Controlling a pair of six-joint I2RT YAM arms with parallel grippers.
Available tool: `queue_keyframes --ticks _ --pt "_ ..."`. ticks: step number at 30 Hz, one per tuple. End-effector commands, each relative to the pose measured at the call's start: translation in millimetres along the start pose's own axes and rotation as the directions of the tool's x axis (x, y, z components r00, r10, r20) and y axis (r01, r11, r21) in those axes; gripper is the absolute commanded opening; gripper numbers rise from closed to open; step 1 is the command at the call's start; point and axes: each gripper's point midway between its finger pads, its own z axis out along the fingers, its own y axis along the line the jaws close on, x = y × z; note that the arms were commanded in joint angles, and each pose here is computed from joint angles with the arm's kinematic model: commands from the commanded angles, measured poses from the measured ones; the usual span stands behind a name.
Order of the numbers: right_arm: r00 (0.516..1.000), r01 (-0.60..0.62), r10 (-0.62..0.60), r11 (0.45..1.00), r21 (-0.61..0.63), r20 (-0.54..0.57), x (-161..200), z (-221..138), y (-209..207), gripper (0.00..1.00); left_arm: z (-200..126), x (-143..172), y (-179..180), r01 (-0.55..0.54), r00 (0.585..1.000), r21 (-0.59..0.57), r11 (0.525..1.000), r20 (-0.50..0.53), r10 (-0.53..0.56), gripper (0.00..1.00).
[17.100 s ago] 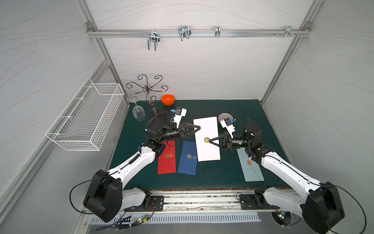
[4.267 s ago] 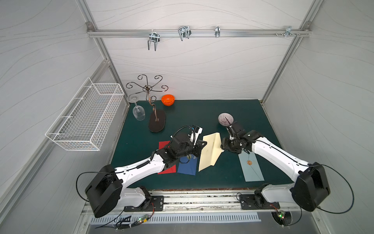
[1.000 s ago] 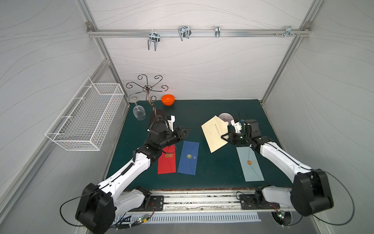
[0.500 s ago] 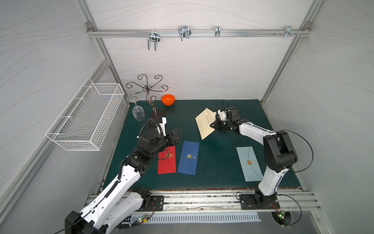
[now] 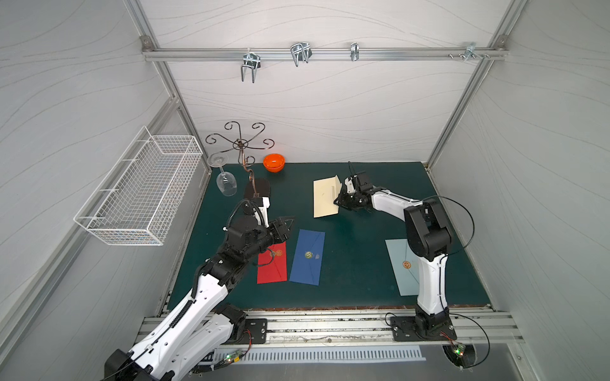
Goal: Open the envelope
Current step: Place the envelope at the center of the board.
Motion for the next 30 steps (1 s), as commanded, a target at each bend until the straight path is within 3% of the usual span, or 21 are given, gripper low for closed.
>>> queue_keyframes --ticks 1,9,14,15,19,25,30 --pt "0.999 0.015 -0.014 0.999 0.047 -0.03 9.0 -2.7 -5.0 0.32 -2.1 -16.9 -12.5 -0.021 0.998 0.044 0.999 0.065 0.018 0.57" --pt "0.999 0.051 -0.05 0.997 0.056 -0.019 30.9 -50.6 -4.0 0.47 -0.9 -14.8 -12.8 -0.019 0.998 0.055 0.998 0.061 0.016 0.59" --pt "0.997 0.039 -0.042 0.998 0.048 0.067 45.2 -105.9 -9.4 0.61 0.6 -16.9 -2.4 0.037 0.995 0.021 0.999 0.091 -0.039 0.7" --pt "0.996 0.024 -0.029 0.999 0.049 0.085 47.4 -116.5 -13.9 0.62 0.5 -17.2 -1.2 0.046 0.994 0.015 0.999 0.094 -0.048 0.72" --pt "0.982 -0.07 0.056 0.995 0.074 0.178 57.8 -166.6 -44.3 0.71 -1.5 -16.4 8.4 0.098 0.99 -0.027 0.995 0.105 -0.095 0.99" --pt "0.938 -0.262 0.216 0.953 0.15 0.271 84.8 -222.8 -109.4 0.8 4.0 -9.1 3.2 0.107 0.992 0.019 0.994 0.067 -0.108 1.0" --pt "0.913 -0.368 0.317 0.912 0.18 0.257 111.5 -232.3 -140.5 0.82 3.7 -10.2 3.6 0.095 0.994 -0.011 0.995 0.05 -0.095 1.0"
